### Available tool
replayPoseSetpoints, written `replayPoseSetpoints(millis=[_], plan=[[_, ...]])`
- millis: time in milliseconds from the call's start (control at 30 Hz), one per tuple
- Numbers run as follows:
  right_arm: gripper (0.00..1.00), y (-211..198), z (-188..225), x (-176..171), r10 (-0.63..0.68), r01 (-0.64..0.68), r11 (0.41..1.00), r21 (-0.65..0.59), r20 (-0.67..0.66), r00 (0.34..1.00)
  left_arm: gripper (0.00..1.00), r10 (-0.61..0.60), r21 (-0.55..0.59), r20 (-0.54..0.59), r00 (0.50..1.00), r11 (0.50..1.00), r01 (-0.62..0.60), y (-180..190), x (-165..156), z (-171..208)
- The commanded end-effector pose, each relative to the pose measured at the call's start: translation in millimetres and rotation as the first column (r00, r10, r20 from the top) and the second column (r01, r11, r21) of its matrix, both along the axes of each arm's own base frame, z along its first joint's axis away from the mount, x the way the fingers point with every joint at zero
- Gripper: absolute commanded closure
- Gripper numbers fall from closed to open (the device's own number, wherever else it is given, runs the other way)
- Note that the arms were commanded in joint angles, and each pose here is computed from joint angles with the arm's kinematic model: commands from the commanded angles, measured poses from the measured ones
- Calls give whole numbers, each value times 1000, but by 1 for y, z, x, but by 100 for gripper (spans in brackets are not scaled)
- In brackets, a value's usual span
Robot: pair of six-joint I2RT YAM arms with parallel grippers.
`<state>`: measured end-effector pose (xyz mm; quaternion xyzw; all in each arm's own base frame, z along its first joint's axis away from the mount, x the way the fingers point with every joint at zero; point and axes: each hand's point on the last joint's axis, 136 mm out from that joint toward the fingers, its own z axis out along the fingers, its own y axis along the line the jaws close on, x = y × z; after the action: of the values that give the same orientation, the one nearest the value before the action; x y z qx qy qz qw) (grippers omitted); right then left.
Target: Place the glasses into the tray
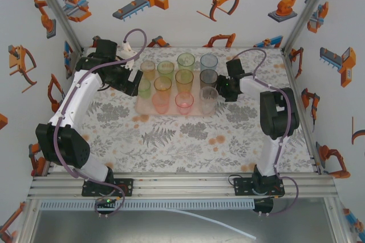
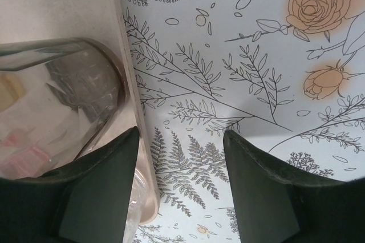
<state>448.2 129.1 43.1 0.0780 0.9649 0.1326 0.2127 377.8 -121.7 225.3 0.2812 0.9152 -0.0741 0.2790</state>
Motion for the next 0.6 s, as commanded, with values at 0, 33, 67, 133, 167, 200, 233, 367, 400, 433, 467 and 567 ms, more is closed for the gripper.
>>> replayPoseSetpoints(millis=[0,33,67,133,167,200,233,367,400,433,467,567], plan=[[45,-4,-28,-13,8,-11,999,-40,-79,997,10,3,-1,5,1000,1000,-3,1,0,1],[45,-3,-27,-13,8,-11,999,-39,-78,997,10,4,-1,6,1000,1000,-4,1,0,1],[45,-3,-28,-13,9,-13,999,-39,-79,997,10,2,-2,4,1000,1000,-2,0,0,0],[45,-3,-28,-14,10,-13,999,-38,-81,997,10,3,0,3,1000,1000,-3,1,0,-1],[45,-3,-28,-14,10,-13,999,-38,-81,997,10,4,0,3,1000,1000,-4,1,1,-1],[45,-3,-28,-14,11,-14,999,-36,-82,997,10,5,1,1,1000,1000,-5,1,1,-1],[45,-3,-28,-14,10,-13,999,-34,-83,996,10,4,-1,1,1000,1000,-4,0,1,-1],[45,0,-31,-14,17,-19,1000,-21,-89,996,10,4,0,-3,1000,1000,-4,0,1,-3],[45,0,-32,-14,16,-18,1000,-20,-91,996,10,5,1,-2,1000,1000,-5,1,2,-3],[45,0,-32,-14,16,-18,1000,-20,-90,996,10,5,1,-2,1000,1000,-5,0,2,-3],[45,0,-32,-14,14,-16,1000,-19,-90,996,10,5,0,0,1000,1000,-5,1,2,-3],[45,0,-33,-14,15,-17,1000,-19,-92,996,10,5,1,-2,1000,1000,-5,1,2,-3]])
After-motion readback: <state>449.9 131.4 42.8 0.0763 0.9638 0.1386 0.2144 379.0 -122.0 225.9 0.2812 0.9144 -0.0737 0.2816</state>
